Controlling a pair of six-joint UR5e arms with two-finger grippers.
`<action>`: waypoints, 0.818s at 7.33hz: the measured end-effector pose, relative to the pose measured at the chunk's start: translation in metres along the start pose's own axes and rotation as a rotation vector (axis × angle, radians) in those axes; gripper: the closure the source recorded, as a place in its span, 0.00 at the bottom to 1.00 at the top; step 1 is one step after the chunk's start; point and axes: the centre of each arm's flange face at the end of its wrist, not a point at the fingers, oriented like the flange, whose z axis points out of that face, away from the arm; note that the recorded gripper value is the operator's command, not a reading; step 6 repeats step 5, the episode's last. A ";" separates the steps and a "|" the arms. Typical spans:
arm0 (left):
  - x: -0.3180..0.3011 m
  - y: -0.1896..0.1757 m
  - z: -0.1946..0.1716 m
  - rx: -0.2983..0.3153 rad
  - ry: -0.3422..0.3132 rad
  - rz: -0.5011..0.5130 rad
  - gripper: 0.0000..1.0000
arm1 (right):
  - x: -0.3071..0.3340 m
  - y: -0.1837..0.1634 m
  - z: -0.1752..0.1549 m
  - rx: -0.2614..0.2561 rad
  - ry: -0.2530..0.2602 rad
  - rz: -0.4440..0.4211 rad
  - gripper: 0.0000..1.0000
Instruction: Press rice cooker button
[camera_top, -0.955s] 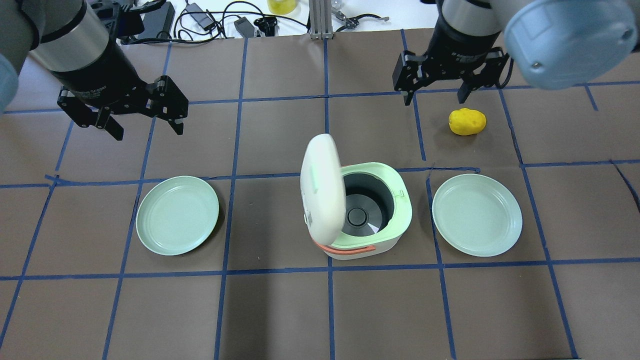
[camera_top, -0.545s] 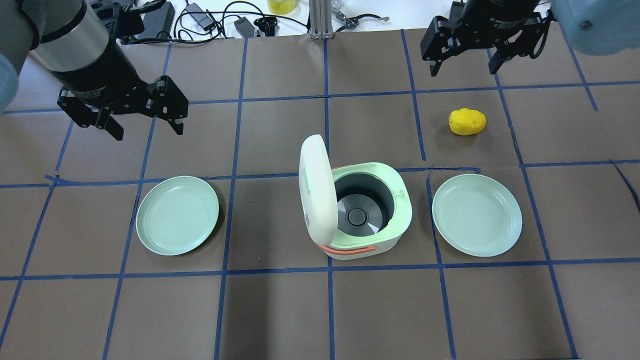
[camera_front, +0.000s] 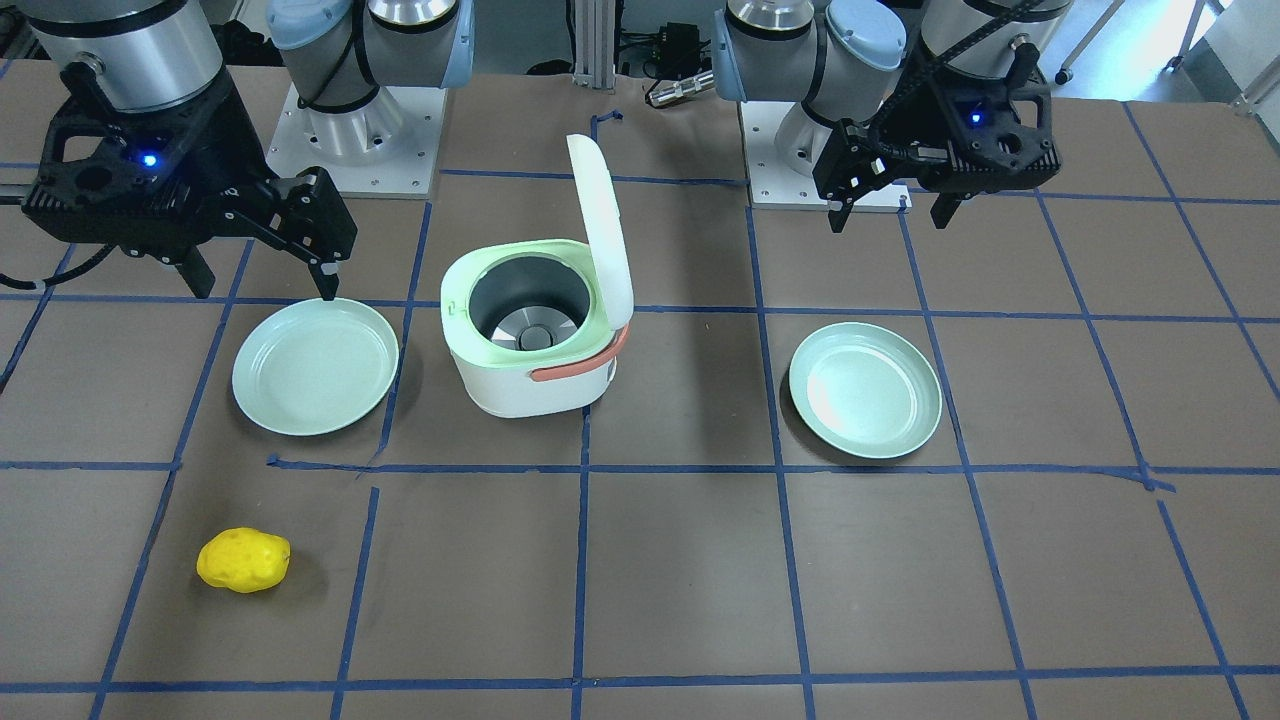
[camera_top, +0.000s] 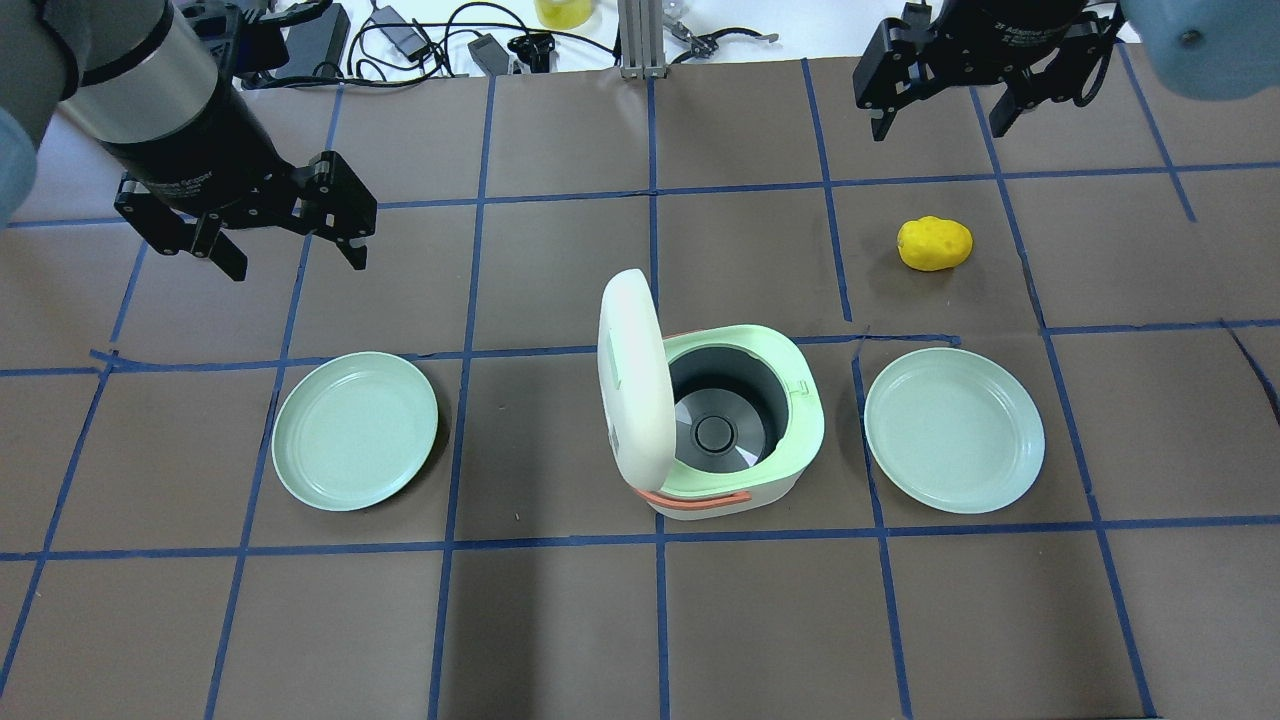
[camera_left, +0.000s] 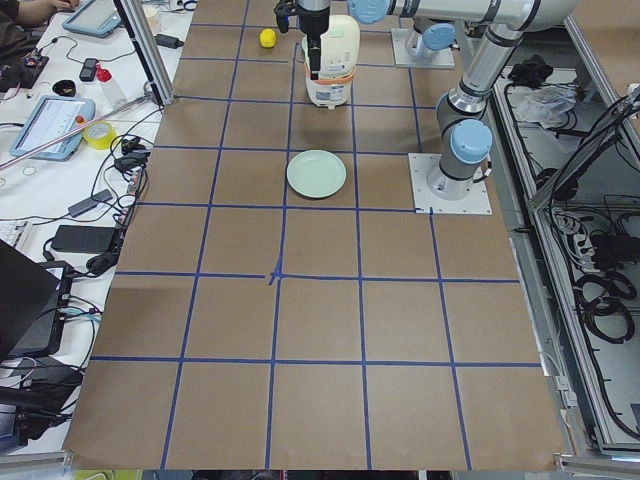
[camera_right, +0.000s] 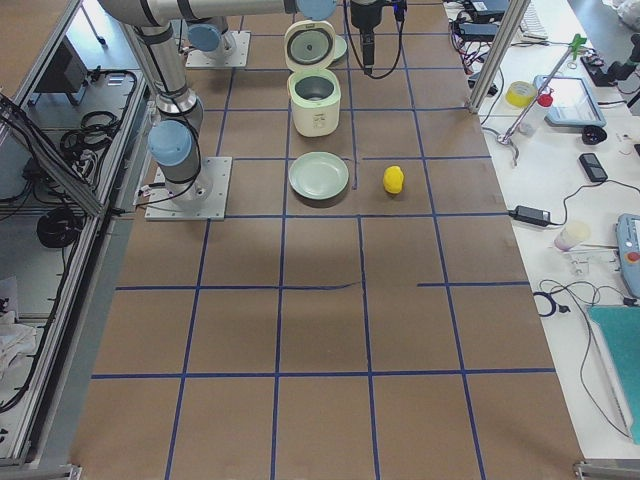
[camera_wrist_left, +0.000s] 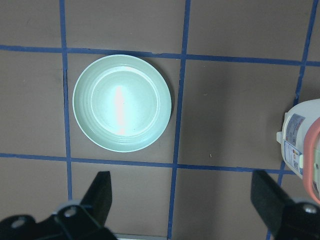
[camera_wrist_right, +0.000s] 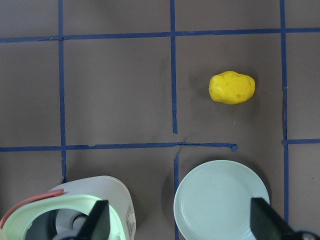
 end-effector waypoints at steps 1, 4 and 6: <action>0.000 0.000 0.000 0.000 0.000 0.000 0.00 | 0.000 0.000 0.000 0.000 0.000 0.003 0.00; 0.000 0.000 0.000 0.000 0.000 0.000 0.00 | 0.000 0.000 0.002 -0.002 0.005 0.000 0.00; 0.000 0.000 0.000 0.000 0.000 0.000 0.00 | 0.000 0.001 0.003 -0.003 0.005 0.001 0.00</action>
